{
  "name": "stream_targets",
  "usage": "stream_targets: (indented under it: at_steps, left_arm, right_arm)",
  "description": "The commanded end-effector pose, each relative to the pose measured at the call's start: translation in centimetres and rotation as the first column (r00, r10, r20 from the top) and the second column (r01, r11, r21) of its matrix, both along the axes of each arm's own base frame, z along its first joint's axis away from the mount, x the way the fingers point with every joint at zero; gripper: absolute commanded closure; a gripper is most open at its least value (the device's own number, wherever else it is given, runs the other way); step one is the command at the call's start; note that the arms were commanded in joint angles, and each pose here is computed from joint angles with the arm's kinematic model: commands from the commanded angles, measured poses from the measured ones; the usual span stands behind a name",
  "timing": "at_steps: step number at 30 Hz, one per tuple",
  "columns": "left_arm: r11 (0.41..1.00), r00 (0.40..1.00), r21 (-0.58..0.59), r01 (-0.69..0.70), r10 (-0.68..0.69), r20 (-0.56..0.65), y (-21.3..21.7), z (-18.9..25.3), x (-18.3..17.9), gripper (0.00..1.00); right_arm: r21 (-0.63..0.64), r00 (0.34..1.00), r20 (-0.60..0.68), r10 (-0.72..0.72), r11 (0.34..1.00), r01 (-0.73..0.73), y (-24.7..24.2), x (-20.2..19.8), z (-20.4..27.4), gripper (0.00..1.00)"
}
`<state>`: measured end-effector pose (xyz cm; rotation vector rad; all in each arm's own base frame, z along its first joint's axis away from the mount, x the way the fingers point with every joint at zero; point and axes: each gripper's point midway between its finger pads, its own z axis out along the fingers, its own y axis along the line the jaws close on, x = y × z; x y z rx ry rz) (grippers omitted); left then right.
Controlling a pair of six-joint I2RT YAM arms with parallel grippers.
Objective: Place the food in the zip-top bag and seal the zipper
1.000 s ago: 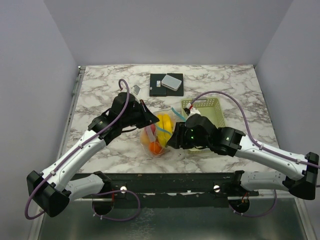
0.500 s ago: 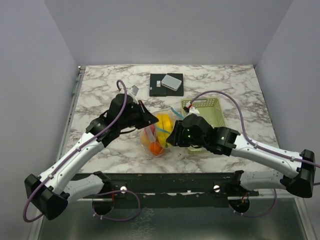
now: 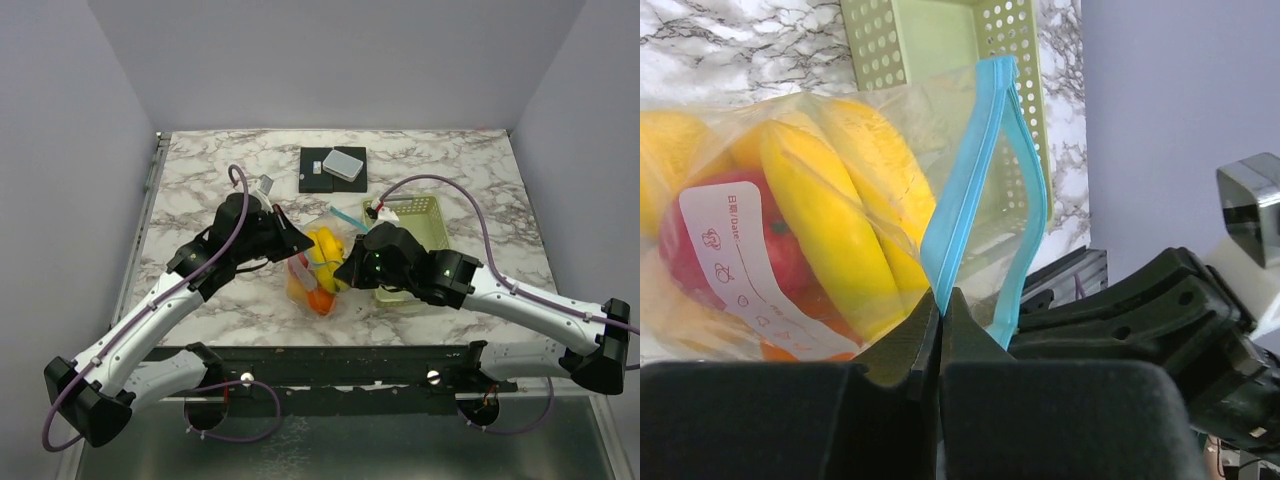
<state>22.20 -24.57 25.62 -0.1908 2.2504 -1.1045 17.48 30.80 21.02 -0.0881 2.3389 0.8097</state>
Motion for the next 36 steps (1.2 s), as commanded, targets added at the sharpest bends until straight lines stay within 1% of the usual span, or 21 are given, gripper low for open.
stream_targets:
  at_steps: [1,4,8,11,17,19,23,29,33,36]
  left_arm:
    - [1.000,0.998,-0.003,-0.031,0.031,0.062,0.8,1.1,0.2,1.00]
    - [0.999,0.997,0.024,-0.046,0.045,0.070,1.4,1.0,0.2,1.00]
    - [0.996,0.994,0.054,-0.067,0.062,0.093,2.2,1.5,0.2,0.94]
    - [0.991,0.989,0.089,-0.096,0.084,0.122,3.1,2.1,0.4,0.89]
    - [0.974,0.977,0.177,-0.139,0.106,0.184,5.0,3.5,0.7,0.81]
    - [0.969,0.973,0.201,-0.145,0.104,0.204,5.5,4.0,0.6,0.79]
    - [0.961,0.969,0.245,-0.130,0.072,0.235,6.1,4.5,0.3,0.74]
    - [0.948,0.963,0.304,-0.095,0.010,0.268,6.7,5.2,-0.2,0.69]
    - [0.944,0.946,0.322,-0.064,-0.045,0.320,6.8,6.4,-0.6,0.63]
    - [0.944,0.925,0.327,-0.039,-0.090,0.370,6.9,7.8,-1.1,0.59]
  right_arm:
    - [-0.030,0.996,0.077,0.037,0.999,-0.034,-0.1,0.5,2.8,0.99]
    - [-0.067,0.989,0.096,0.110,0.992,-0.103,0.1,0.1,3.9,0.99]
    - [-0.129,0.972,0.098,0.214,0.971,-0.201,0.2,-0.6,4.8,0.99]
    - [-0.177,0.948,0.066,0.311,0.939,-0.296,0.4,-1.6,4.7,0.99]
    - [-0.257,0.900,0.005,0.437,0.870,-0.421,-0.1,-3.0,4.3,0.99]
    - [-0.267,0.876,-0.025,0.481,0.842,-0.469,-0.3,-3.8,4.3,0.99]
    - [-0.297,0.838,-0.052,0.543,0.793,-0.532,-0.9,-4.6,4.8,0.99]
    - [-0.325,0.781,-0.056,0.622,0.728,-0.603,-1.4,-5.3,6.3,0.99]
    - [-0.332,0.730,-0.063,0.680,0.676,-0.658,-1.5,-6.0,7.2,0.99]
    - [-0.329,0.678,-0.054,0.733,0.628,-0.705,-1.3,-6.9,7.9,0.99]
